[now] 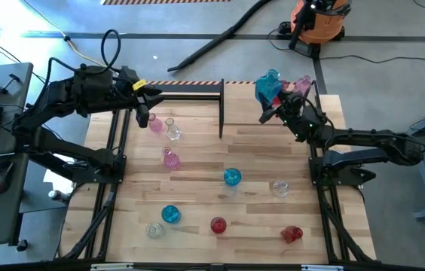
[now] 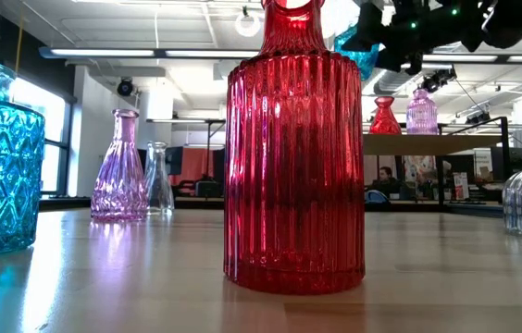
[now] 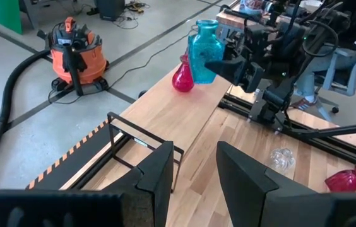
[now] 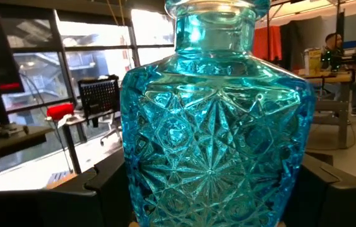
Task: Sort vases onto shelf
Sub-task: Put the top left blue vase on the shelf
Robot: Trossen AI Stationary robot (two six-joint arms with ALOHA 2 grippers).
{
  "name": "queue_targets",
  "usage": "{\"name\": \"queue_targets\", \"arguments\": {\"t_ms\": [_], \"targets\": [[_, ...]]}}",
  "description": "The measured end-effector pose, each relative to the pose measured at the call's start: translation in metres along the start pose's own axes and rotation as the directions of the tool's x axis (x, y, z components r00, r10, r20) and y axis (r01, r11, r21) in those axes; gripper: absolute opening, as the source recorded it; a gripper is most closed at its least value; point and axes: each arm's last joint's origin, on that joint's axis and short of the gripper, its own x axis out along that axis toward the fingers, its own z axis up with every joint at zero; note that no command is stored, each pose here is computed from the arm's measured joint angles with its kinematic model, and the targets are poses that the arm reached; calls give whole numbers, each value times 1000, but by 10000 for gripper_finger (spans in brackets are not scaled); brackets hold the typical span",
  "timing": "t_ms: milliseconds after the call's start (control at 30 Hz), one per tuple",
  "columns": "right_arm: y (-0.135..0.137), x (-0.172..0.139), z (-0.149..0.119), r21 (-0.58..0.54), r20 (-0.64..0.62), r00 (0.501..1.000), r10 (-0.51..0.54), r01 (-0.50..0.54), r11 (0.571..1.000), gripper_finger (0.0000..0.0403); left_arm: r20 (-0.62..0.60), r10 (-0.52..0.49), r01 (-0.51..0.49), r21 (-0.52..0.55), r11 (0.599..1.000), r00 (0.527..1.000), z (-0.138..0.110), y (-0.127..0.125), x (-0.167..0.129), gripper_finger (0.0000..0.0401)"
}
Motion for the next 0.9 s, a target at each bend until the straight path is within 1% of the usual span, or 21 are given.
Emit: {"name": "queue_targets", "arguments": {"t_ms": [167, 233, 400, 700, 800, 900], "targets": [[3, 5, -13, -23, -48, 999, 11, -12, 1000, 269, -7, 1, -1, 2, 1000, 1000, 0, -1, 3, 113], [6, 9, -20, -12, -65, 998, 10, -11, 1000, 269, -11, 2, -2, 3, 1000, 1000, 0, -2, 5, 113], [12, 20, -31, 14, -16, 1000, 17, -16, 1000, 269, -25, 3, -3, 7, 1000, 1000, 0, -3, 11, 113], [19, 34, -60, 18, -20, 1000, 11, -10, 1000, 269, -34, 5, -5, 10, 1000, 999, -1, -4, 14, 113], [23, 40, -68, 11, -24, 999, 25, -25, 1000, 269, -34, 5, -5, 10, 1000, 999, -1, -4, 14, 113], [28, 46, -77, -19, -43, 998, 56, -57, 998, 269, -34, 5, -5, 11, 1000, 999, -1, -4, 14, 113]]}}
